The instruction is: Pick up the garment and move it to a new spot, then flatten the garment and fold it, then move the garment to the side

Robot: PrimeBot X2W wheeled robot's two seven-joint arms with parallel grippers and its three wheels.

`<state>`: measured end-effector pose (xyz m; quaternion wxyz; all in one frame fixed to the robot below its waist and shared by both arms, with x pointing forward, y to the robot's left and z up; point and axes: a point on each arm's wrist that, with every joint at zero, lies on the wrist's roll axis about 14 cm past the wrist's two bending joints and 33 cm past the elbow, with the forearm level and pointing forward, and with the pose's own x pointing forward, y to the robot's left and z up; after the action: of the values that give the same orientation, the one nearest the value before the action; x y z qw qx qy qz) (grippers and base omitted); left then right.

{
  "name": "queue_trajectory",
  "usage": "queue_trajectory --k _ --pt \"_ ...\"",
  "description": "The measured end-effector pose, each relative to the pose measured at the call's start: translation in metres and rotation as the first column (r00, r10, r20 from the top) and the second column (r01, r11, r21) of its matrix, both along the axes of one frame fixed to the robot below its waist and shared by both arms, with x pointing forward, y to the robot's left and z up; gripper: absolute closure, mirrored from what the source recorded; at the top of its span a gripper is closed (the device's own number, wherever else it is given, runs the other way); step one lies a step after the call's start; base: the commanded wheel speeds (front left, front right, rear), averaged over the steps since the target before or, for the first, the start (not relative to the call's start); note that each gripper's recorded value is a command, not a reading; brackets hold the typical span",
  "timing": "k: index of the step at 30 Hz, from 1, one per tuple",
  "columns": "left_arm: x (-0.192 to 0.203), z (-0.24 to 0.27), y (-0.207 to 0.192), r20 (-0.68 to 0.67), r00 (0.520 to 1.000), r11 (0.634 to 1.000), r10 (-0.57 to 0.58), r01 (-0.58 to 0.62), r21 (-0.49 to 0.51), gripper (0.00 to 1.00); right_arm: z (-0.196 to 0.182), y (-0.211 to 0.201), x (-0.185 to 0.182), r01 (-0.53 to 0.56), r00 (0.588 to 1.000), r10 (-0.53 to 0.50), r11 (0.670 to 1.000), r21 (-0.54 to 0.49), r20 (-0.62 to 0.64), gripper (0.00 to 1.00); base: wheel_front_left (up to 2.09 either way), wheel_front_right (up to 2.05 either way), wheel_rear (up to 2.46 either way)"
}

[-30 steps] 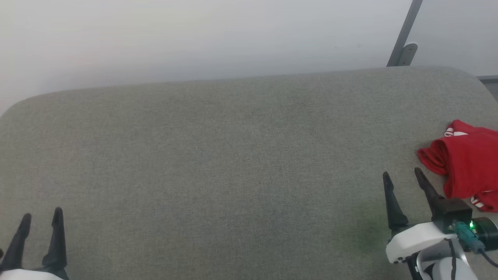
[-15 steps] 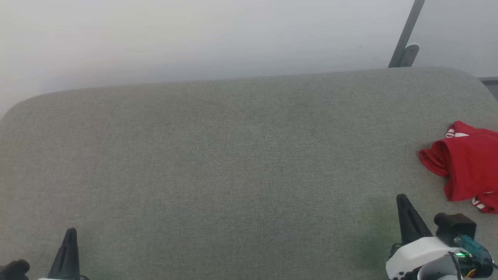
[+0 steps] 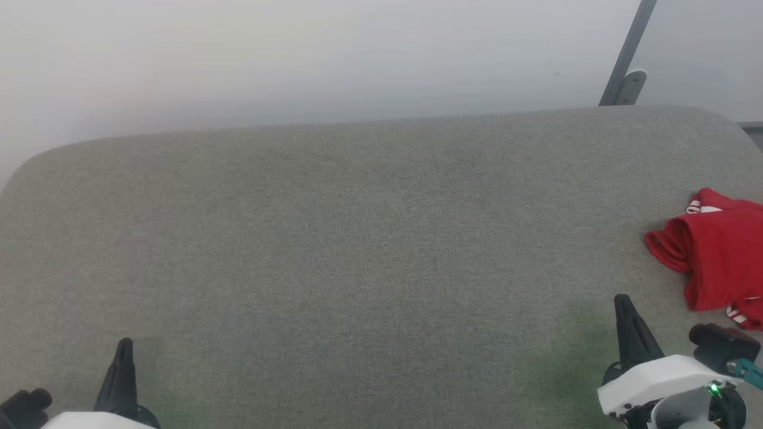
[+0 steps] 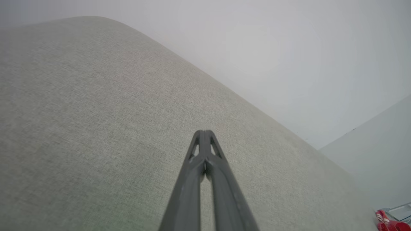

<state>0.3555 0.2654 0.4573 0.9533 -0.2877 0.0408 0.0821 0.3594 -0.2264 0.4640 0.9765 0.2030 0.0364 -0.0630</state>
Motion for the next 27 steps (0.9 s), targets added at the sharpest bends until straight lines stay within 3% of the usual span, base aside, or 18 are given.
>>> queue_trajectory --k 13,27 --pt "0.006 0.003 -0.011 0.016 1.0 0.984 0.013 -0.01 -0.176 1.0 0.005 0.0 0.005 0.025 0.999 -0.03 0.978 0.209 0.018 1.0 0.0 0.0 0.0" --pt "0.012 0.008 -0.021 0.037 0.999 0.938 0.025 -0.011 -0.346 1.0 0.008 0.003 0.008 0.032 0.999 -0.047 0.917 0.398 0.027 1.0 0.0 0.0 0.0"
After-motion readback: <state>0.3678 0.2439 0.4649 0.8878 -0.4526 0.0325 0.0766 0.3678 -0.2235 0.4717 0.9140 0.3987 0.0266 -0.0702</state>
